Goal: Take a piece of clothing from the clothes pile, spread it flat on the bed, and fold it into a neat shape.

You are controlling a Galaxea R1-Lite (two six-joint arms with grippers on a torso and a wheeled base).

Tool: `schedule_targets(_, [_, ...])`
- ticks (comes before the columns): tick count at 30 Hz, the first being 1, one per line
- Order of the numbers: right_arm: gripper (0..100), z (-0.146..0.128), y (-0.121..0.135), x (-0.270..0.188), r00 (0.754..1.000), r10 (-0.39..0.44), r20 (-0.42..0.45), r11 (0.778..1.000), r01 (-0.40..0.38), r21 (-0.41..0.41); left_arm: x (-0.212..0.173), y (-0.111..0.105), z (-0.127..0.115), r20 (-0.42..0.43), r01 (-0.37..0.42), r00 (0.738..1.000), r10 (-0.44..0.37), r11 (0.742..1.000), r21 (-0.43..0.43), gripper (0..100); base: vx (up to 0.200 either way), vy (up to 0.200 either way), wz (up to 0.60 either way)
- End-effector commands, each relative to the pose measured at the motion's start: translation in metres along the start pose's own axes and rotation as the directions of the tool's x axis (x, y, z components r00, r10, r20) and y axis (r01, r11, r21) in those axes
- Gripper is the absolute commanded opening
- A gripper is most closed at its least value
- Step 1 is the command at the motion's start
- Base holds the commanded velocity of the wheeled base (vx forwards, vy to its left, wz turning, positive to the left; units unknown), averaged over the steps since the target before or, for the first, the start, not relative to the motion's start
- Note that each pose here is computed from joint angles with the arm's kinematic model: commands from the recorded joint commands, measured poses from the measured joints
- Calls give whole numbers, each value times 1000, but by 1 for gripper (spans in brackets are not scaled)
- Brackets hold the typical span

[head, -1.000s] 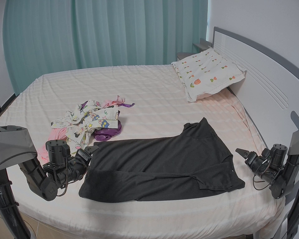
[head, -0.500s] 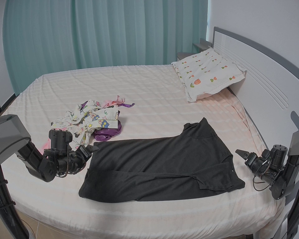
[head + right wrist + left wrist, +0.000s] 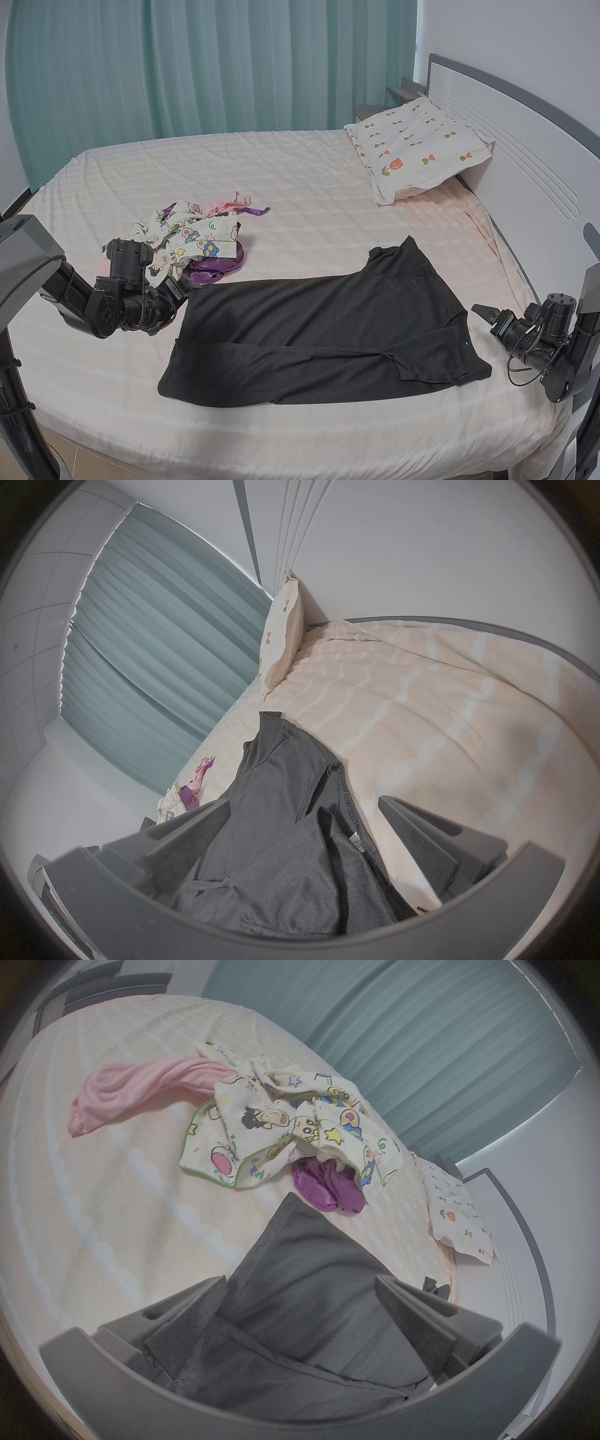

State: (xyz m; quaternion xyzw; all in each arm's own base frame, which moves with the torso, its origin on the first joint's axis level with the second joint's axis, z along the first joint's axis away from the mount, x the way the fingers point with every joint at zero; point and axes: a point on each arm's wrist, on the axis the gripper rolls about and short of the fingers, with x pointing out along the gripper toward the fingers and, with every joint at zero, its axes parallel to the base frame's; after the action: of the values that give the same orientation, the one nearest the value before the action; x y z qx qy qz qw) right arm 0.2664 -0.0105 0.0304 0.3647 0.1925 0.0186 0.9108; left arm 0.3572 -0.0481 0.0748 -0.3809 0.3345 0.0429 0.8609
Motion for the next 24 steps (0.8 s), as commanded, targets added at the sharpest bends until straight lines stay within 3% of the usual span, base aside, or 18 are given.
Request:
schedule_targets(1, [100,-1,0,1,1000,5,1,1000,-5,-1,-1,8,-4,-17,-15,1000,15,1000,-10,100,0,0,0])
schedule_targets(7, [100,-2,-1,0,1000,1,-4,1000,-1,0,-2,11,0,-6,-17,1000,17,1000,-18,100,0,200,0])
schedule_targets(24, [100,-5,1,-1,1000,1,-14,1000,-2,-3,24,-5,12,21,26,999,-26,1000,-7,100,0,0,0])
